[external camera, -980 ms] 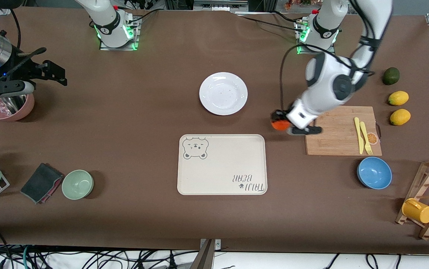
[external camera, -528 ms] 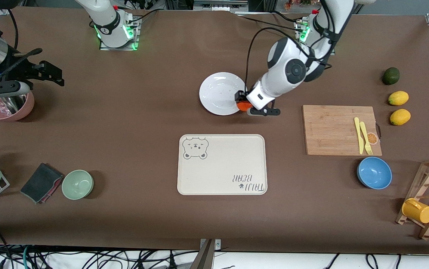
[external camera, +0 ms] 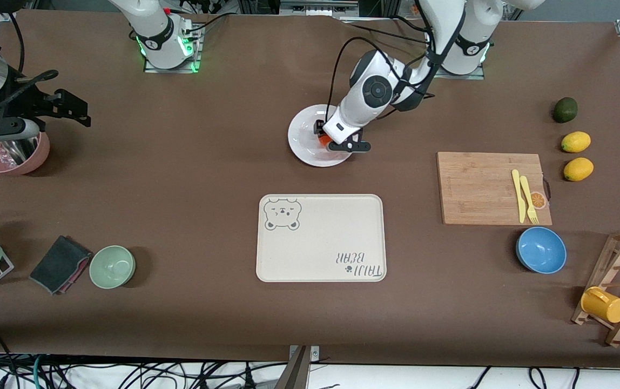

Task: Place orange and plate with both arms
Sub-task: 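Carry the orange with the left gripper onto the white plate, then open the left gripper and withdraw it while the right gripper reaches out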

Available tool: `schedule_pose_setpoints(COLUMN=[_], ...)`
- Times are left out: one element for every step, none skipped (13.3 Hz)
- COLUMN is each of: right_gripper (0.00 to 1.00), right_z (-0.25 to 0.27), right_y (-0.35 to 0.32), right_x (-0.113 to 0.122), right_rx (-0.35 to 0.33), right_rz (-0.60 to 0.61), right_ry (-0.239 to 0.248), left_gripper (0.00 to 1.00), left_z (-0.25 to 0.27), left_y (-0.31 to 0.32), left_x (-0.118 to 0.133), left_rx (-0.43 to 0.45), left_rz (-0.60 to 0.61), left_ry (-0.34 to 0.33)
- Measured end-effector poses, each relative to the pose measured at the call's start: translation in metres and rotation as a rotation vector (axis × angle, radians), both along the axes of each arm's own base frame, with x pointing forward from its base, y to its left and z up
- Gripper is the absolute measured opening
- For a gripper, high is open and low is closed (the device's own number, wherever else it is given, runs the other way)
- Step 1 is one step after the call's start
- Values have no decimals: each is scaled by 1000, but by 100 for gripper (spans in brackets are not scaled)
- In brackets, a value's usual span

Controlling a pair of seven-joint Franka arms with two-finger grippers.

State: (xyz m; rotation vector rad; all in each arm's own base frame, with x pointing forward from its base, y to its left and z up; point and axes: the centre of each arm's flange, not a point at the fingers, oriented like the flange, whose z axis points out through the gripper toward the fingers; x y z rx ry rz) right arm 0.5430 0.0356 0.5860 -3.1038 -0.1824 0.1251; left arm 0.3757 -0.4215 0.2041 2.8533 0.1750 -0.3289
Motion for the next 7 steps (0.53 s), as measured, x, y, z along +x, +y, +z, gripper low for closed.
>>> schedule_pose_setpoints(right_gripper=[100,100,100,100,100,100,100], right_z=[-1,-1,-1,-1,-1,-1,-1], right_y=[0,0,0,0,0,0,0], right_x=[0,1,1,1,1,1,1], right_rx=[0,0,0,0,0,0,0], right_rz=[0,0,0,0,0,0,0], right_ry=[1,2,2,2,1,1,2], left_gripper=[72,72,72,77,87,98,100], left_z=[-1,0,-1,0,0,4,15], left_y=[-2,-2,-2,-2,-1,0,4], left_x=[-2,-3,-2,-2,0,4,13], left_rx=[6,9,11,12,11,6,-2], left_rz=[20,34,41,47,52,60,77], left_ry=[7,11,13,14,13,7,-1])
